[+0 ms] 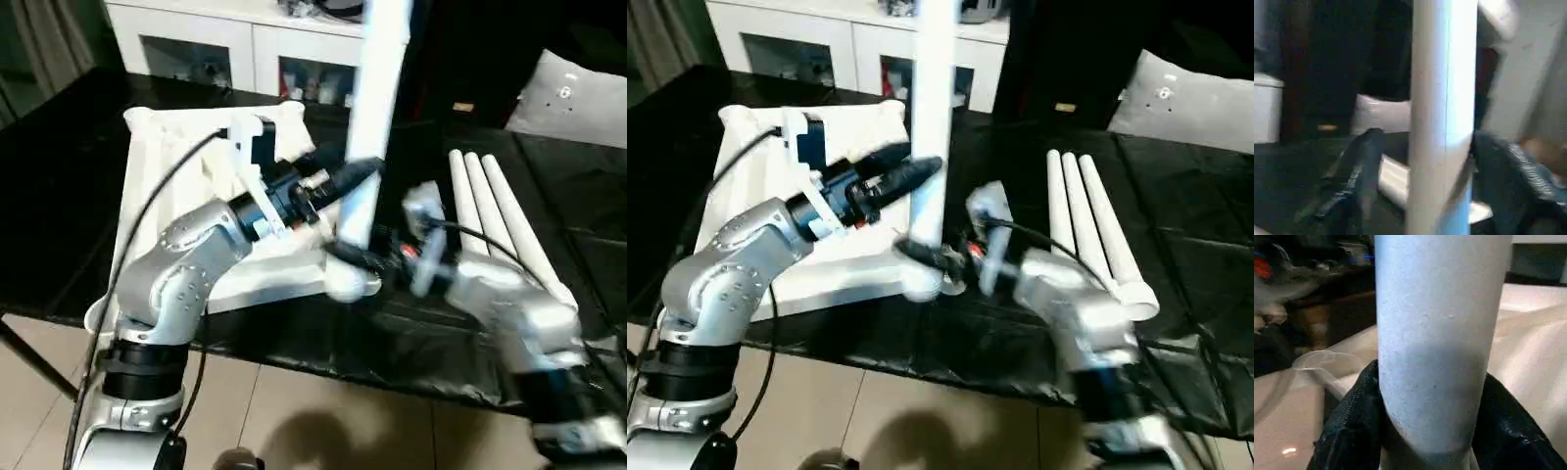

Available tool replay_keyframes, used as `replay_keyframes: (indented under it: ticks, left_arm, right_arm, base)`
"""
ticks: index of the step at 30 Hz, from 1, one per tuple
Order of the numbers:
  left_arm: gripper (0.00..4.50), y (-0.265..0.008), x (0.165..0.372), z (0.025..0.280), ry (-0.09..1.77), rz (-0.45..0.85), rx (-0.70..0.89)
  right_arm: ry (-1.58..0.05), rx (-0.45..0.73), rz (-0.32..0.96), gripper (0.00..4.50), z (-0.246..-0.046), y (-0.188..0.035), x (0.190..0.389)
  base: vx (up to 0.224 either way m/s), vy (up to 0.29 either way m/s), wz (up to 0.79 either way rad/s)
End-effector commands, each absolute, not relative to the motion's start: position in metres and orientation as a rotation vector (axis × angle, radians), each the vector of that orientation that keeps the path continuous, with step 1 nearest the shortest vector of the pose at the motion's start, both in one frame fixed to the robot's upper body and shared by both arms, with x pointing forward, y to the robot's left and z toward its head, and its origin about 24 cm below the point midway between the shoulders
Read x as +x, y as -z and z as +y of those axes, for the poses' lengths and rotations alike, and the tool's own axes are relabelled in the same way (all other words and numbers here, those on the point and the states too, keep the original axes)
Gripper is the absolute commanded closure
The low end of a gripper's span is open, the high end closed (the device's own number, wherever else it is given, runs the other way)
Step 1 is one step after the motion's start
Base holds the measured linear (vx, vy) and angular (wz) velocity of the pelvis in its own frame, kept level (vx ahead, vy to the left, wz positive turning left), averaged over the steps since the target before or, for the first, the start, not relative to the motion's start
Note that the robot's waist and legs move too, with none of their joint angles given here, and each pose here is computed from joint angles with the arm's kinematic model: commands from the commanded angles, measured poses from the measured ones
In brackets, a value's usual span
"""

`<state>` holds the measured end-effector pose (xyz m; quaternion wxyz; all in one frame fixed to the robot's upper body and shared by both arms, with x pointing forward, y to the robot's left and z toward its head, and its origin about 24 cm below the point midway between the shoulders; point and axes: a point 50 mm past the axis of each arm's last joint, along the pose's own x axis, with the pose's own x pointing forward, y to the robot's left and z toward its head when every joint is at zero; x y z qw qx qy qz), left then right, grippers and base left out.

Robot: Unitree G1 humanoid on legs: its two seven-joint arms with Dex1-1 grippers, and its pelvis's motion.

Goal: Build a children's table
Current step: Pick table leg

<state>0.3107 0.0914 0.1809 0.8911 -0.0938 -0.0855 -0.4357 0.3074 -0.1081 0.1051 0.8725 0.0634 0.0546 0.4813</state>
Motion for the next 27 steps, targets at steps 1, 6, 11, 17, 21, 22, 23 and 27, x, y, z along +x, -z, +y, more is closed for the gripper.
replay_keyframes:
  ticks: [1,6,11,17,21,22,23,27]
  left_arm:
    - [1.05,-0.176,0.315,0.09,0.841,-0.172,-0.131]
    - [0.94,-0.175,0.312,0.063,0.775,-0.187,-0.158]
    - [1.22,-0.172,0.318,0.053,0.691,-0.166,-0.194]
    - [1.62,-0.171,0.324,0.054,0.618,-0.167,-0.21]
    - [1.94,-0.174,0.327,0.057,0.582,-0.186,-0.185]
    - [2.05,-0.174,0.328,0.058,0.576,-0.192,-0.177]
    - [2.13,-0.174,0.328,0.058,0.575,-0.194,-0.174]
    - [2.37,-0.175,0.329,0.058,0.57,-0.206,-0.154]
  right_arm:
    - [-0.965,0.109,0.064,2.59,-0.108,-0.112,0.311]
    - [-0.885,0.101,-0.006,2.59,-0.092,-0.115,0.317]
    - [-0.846,0.099,-0.027,2.59,-0.086,-0.115,0.321]
    - [-0.811,0.086,-0.034,2.59,-0.085,-0.112,0.323]
    - [-0.799,0.086,-0.035,2.59,-0.086,-0.111,0.324]
    - [-0.796,0.085,-0.037,2.59,-0.086,-0.112,0.325]
    - [-0.794,0.085,-0.037,2.59,-0.086,-0.111,0.326]
    - [-0.795,0.085,-0.038,2.59,-0.084,-0.111,0.327]
  base:
    - [0.0,0.0,0.0]
    - [0.0,0.0,0.0]
    - [0.0,0.0,0.0]
    - [0.0,0.0,0.0]
    - [0.0,0.0,0.0]
    - [0.0,0.0,0.0]
    - [0.0,0.0,0.0]
    - [0.0,0.0,0.0]
